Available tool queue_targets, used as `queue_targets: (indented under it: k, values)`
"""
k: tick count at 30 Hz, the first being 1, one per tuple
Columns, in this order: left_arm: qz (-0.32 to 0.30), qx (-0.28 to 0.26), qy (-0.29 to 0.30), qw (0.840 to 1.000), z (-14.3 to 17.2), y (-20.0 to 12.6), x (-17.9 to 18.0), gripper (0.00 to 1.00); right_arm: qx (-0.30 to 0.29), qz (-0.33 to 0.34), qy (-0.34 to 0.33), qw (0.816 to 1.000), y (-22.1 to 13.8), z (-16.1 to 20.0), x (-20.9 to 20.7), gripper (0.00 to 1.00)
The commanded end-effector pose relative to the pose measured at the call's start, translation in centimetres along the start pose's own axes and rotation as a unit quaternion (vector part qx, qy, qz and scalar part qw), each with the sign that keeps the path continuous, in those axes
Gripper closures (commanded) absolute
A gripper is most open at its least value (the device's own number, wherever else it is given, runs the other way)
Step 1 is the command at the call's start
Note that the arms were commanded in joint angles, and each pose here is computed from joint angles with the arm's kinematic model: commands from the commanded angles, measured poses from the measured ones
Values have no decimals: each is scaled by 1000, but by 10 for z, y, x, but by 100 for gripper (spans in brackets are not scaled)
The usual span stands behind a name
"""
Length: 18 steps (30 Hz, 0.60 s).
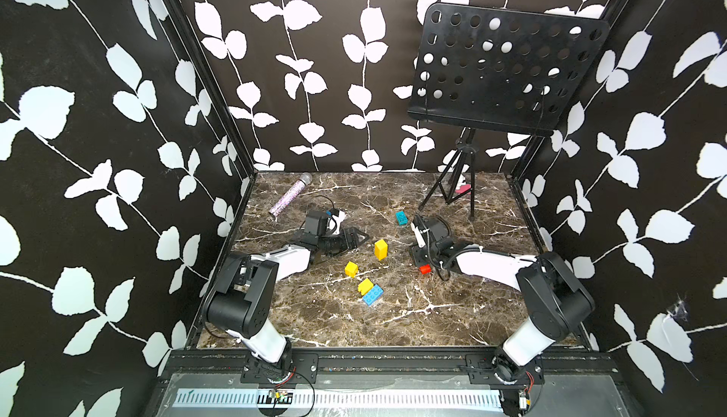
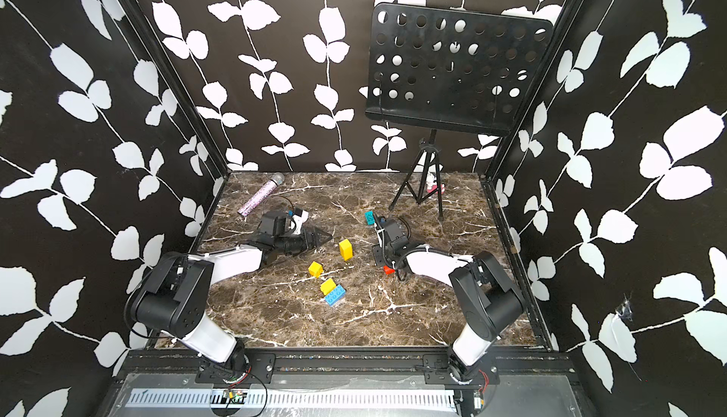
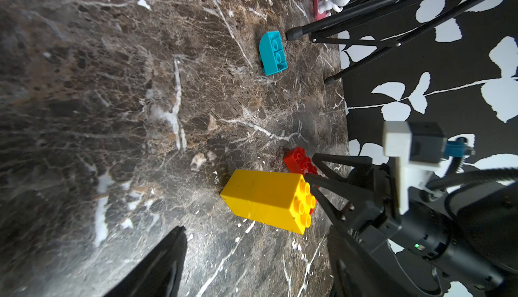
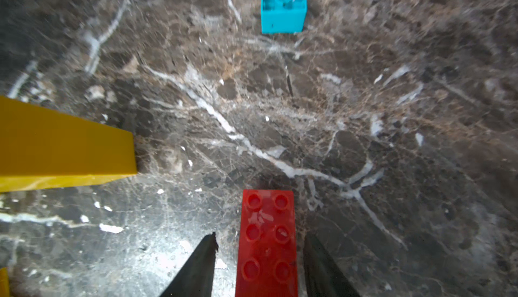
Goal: Assemble the letter r with lego
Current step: Pick up the lego brick from the center of the board.
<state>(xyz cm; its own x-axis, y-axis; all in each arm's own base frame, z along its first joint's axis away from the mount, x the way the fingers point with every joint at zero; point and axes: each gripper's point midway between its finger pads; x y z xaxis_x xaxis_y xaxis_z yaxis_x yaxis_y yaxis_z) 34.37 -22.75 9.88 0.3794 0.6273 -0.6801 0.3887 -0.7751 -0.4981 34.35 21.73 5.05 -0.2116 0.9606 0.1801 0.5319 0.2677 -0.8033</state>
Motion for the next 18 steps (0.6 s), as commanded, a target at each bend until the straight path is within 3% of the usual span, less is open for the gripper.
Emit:
queue_targets:
  k: [1,18]
  values:
    - [7,-6,10,1000,-2,-3,-2,20,-2,4,-13,1000,1,-7,2,51]
    - [9,-4,9,1000,-4,0,-3,20,7,21,-15,1000,6,0,-4,63]
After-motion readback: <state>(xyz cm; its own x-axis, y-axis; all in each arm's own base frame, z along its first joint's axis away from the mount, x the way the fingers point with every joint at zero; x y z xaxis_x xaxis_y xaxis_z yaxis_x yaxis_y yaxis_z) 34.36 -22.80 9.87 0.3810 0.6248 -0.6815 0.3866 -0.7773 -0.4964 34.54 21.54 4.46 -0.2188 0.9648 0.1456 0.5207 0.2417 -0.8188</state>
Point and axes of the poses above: each gripper's point midway between its finger pads, its own y axis out along the fingers, its own x axis along the line the jaws close on, z = x × y, and after that the axes turned 13 degrees about y, right-handed
